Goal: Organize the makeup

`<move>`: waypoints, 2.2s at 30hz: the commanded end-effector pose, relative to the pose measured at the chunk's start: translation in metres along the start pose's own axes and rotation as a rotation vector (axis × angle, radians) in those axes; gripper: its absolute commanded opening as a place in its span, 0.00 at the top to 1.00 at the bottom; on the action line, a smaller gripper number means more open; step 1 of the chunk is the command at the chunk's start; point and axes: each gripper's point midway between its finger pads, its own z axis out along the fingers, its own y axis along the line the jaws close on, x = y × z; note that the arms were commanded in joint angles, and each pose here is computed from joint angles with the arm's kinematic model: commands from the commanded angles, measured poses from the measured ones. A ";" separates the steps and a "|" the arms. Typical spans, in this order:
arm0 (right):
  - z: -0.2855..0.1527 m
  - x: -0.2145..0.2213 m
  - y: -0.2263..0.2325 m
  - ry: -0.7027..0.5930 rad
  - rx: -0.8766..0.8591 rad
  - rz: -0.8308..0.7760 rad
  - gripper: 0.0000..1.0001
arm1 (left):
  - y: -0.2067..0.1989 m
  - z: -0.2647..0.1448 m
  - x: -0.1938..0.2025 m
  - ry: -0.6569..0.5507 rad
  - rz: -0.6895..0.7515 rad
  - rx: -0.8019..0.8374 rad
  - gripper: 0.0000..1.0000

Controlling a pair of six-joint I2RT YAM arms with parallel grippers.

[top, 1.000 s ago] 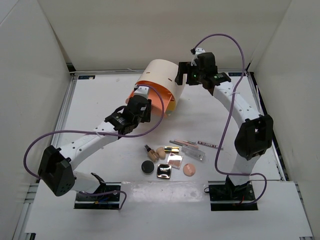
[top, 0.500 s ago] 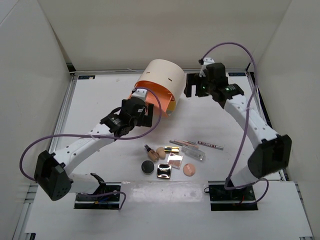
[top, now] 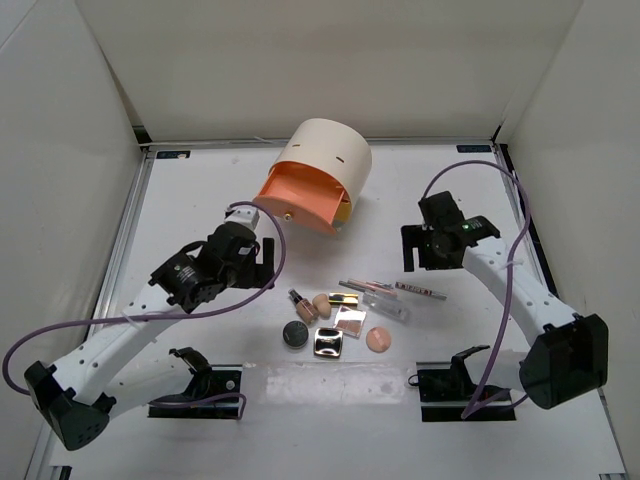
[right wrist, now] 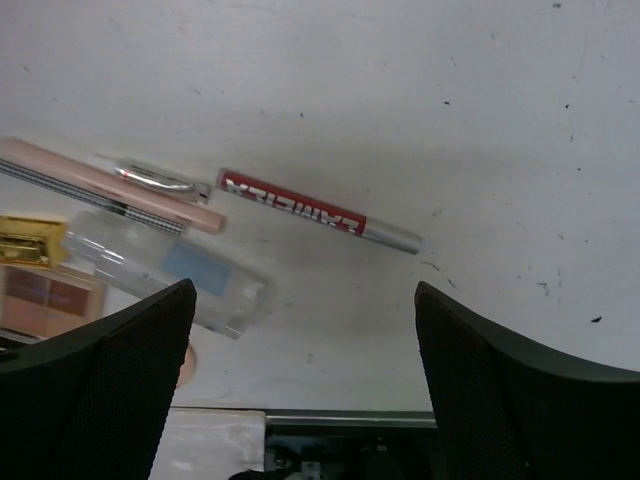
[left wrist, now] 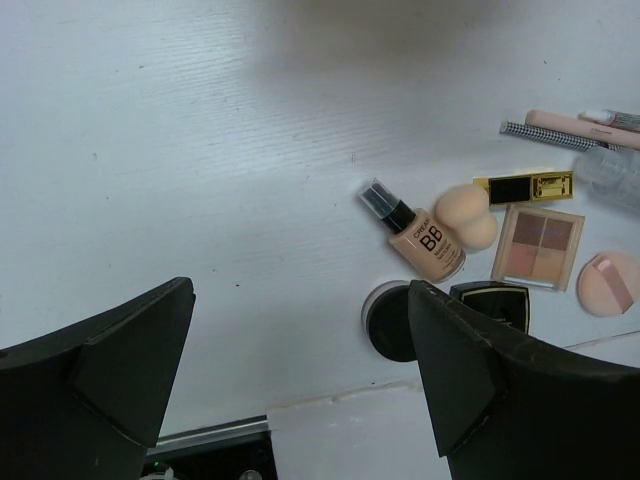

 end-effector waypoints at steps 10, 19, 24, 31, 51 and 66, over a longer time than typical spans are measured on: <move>0.023 0.018 -0.003 0.056 -0.091 -0.625 0.14 | -0.008 -0.016 -0.005 -0.049 -0.015 0.085 0.02; 0.045 0.028 0.000 0.045 -0.176 -0.724 0.35 | -0.010 -0.016 -0.027 -0.086 0.071 0.063 0.02; 0.062 0.036 -0.005 0.121 -0.159 -0.718 0.27 | -0.005 -0.014 -0.034 -0.088 0.079 0.017 0.02; 0.090 0.040 -0.006 0.146 -0.162 -0.703 0.43 | 0.010 -0.030 -0.050 -0.129 0.065 -0.062 0.02; 0.116 0.054 -0.018 0.260 -0.137 -0.645 1.00 | 0.052 -0.086 -0.098 -0.363 -0.089 -0.226 0.02; -0.123 -0.223 0.107 -0.906 -0.281 -0.690 1.00 | 0.028 -0.046 -0.074 -0.278 -0.119 -0.139 0.02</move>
